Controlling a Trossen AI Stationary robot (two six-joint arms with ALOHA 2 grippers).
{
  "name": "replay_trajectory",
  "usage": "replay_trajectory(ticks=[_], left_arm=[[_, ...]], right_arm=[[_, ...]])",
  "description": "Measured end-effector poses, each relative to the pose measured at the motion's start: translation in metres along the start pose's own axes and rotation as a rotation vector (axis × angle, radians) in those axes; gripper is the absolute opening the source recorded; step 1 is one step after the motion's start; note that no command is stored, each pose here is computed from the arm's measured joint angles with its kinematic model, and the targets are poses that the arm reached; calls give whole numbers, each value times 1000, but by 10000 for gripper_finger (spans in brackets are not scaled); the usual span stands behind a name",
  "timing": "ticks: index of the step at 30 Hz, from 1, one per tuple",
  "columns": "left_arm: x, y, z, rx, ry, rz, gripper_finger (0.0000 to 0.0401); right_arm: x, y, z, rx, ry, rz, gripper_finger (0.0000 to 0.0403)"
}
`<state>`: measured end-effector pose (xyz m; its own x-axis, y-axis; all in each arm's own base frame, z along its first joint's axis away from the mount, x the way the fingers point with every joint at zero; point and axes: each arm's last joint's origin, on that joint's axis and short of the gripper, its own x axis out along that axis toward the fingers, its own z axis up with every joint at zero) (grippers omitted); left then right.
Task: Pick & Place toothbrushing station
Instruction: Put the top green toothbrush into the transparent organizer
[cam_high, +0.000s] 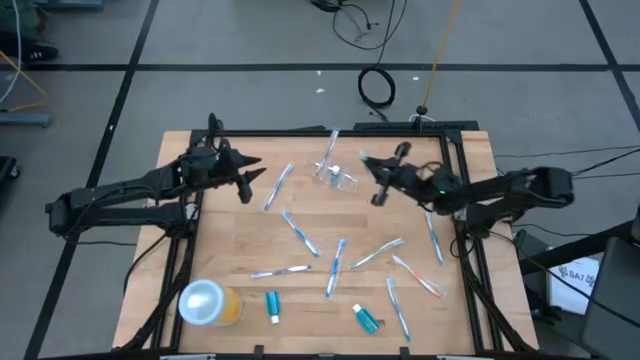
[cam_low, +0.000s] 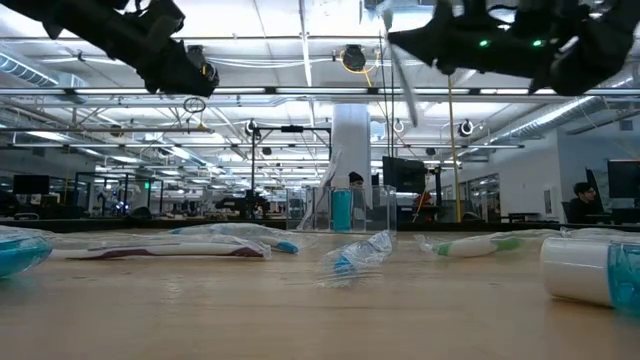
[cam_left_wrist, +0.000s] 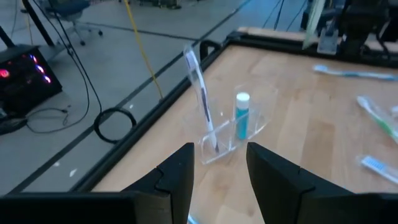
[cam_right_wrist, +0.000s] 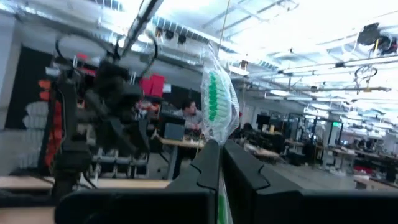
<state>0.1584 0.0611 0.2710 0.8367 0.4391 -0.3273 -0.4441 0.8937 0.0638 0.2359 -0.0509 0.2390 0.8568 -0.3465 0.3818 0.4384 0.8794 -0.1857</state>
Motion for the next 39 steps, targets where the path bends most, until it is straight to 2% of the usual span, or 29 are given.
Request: replay_trajectory(ticks=[6,9,12,15,21,28,35,39], left_arm=[[0,0,-1,1,7,0,152],[0,0,-2,2,15,-1,152],[0,0,-2,6,17,-1,152],[0,0,-2,7,17,-1,152],[0,0,-2,9,20,-2,152],[0,0,-2,7,21,-2,152],[0,0,-3,9,35,-2,152],[0,0,-3,10,35,-2,152]], right_arm=[[37,0,-37,-29,106,-28,4],[51,-4,-54,-4,139,-61,4],[59,-7,-69,55,169,-146,4],[60,-6,-82,106,205,-240,4],[55,0,-96,88,290,-374,4],[51,7,-105,128,374,-414,4],[46,6,-118,78,515,-395,4],[45,4,-119,59,525,-397,4]])
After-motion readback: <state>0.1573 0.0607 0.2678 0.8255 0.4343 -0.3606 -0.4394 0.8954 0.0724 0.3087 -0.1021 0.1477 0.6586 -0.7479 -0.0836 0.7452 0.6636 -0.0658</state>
